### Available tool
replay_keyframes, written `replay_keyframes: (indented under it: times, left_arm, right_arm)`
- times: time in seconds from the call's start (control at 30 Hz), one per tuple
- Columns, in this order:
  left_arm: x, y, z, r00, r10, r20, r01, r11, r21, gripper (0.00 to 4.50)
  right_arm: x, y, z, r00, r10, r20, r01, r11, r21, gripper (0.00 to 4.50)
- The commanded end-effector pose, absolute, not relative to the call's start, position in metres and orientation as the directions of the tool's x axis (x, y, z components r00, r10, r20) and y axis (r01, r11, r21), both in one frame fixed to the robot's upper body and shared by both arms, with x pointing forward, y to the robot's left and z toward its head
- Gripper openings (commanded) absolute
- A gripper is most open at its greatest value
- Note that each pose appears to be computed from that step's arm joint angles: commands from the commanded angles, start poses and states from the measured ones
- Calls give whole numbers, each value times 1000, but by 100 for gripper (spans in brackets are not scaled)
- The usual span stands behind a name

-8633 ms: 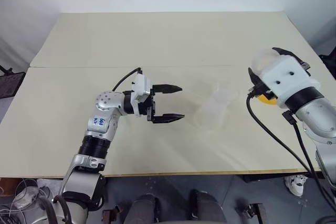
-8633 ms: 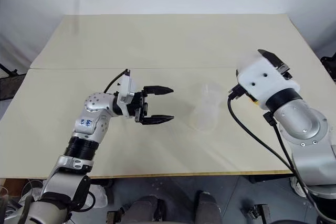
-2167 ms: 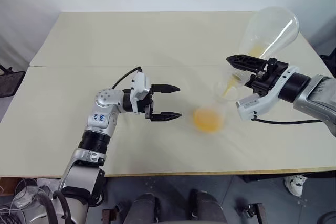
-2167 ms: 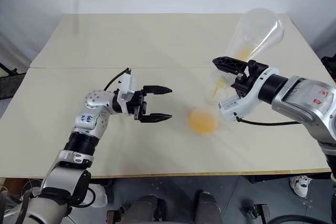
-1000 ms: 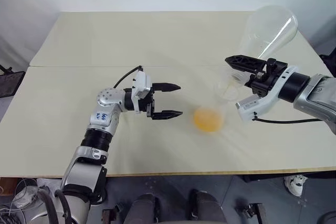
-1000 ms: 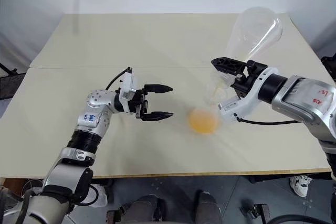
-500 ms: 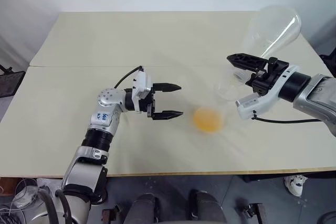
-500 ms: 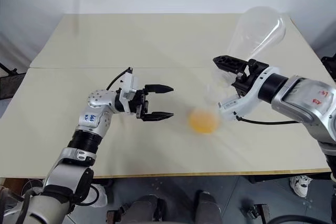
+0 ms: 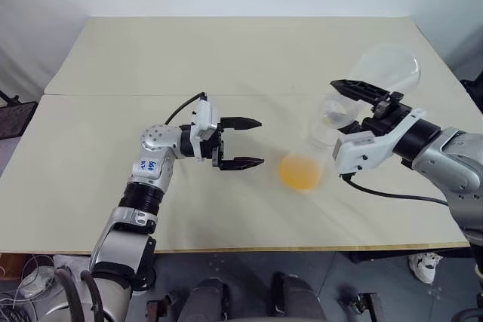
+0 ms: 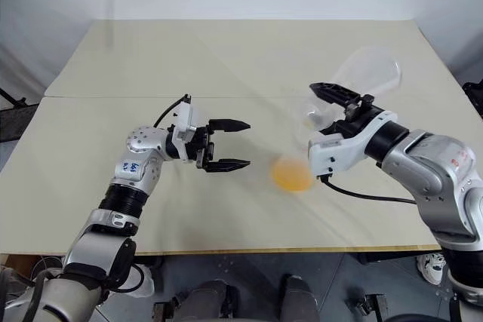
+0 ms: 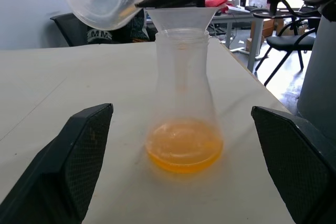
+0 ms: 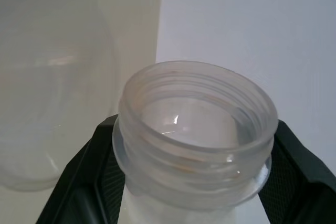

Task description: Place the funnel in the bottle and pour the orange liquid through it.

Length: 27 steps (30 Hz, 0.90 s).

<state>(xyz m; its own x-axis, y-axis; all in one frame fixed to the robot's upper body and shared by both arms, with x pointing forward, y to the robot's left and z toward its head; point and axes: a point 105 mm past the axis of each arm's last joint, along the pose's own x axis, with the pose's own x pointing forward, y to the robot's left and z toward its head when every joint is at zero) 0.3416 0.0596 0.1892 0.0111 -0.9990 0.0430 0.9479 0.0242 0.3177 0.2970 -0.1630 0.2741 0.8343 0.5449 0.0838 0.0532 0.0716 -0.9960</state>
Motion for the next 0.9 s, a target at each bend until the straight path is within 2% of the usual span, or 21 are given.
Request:
replay_keyframes:
  times: [0.03,0.23,0.33,0.43,0.5,0.7,0.9]
  left_arm:
    - [341,61,202,5,-999,44,931,21,365,450]
    - [342,68,204,13,-1000,23,931,21,364,450]
    - [342,69,204,14,-1000,18,932,20,362,450]
    - [341,69,203,13,-1000,12,934,17,358,450]
    - [341,69,202,14,-1000,10,935,16,355,450]
    - [341,72,201,24,-1000,9,937,26,350,450]
    - [338,72,200,30,-999,16,937,34,347,450]
  right_arm:
    - [291,-181,297,861,470,194,89,236,-968,281]
    - [294,-216,321,889,310,337,149,499,-854,281]
    - [298,-246,328,903,172,394,185,671,-718,281]
    - [302,-275,321,910,50,411,200,817,-541,281]
    - [306,-296,304,920,-21,392,191,897,-399,281]
    - [307,-316,282,925,-69,375,150,970,-192,281]
    - [311,-330,256,946,-86,311,141,977,-157,281]
